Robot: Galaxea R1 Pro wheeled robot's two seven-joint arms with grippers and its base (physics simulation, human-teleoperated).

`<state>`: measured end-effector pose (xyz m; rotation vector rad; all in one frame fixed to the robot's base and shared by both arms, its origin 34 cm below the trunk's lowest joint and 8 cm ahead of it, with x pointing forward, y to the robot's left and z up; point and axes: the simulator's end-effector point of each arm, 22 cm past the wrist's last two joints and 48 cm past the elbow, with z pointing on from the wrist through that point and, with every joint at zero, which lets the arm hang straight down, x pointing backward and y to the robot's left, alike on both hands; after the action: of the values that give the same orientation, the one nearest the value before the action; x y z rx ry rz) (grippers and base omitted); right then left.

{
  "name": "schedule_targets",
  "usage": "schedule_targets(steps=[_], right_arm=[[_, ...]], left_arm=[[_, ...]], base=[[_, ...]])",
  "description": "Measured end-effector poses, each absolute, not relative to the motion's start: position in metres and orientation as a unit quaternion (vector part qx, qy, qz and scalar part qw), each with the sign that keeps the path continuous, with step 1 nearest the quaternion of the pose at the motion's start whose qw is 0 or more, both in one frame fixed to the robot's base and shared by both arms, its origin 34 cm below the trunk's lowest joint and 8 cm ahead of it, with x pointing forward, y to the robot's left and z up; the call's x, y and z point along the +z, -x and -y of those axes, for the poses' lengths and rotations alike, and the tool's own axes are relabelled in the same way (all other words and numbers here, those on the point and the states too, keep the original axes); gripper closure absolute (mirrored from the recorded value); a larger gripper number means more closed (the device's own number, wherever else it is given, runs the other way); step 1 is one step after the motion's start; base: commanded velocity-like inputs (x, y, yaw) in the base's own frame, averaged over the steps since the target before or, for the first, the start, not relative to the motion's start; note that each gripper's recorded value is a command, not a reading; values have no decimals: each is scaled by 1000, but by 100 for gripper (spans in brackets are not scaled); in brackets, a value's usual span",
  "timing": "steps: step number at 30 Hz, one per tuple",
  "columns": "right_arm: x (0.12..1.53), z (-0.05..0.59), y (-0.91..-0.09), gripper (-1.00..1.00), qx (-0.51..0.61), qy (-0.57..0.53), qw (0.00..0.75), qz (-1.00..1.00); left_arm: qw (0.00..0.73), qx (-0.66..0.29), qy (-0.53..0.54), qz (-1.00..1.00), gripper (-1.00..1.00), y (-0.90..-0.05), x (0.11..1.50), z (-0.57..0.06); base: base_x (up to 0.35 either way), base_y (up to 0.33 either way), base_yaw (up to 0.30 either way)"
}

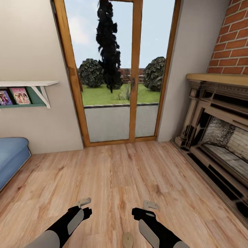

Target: Place each of the two pumpkins and all three candles from the living room inside a cabinet in the living room (use any cabinet), then make sure every cabinet is closed, and position the cauldron so it is next to a table in the living room.

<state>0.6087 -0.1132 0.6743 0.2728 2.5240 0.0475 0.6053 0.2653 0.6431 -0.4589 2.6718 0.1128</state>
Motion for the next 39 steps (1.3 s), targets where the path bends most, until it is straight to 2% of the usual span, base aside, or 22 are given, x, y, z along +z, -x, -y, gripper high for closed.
schedule_targets(steps=[17, 39], right_arm=[[673, 115, -609, -100, 13, -98, 300, -949], [674, 116, -609, -100, 13, -100, 300, -949]], left_arm=[[212, 41, 165, -962, -100, -605, 643, -266], [211, 40, 162, -963, -100, -605, 643, -264]], base=[[222, -164, 18], [13, -8, 0]])
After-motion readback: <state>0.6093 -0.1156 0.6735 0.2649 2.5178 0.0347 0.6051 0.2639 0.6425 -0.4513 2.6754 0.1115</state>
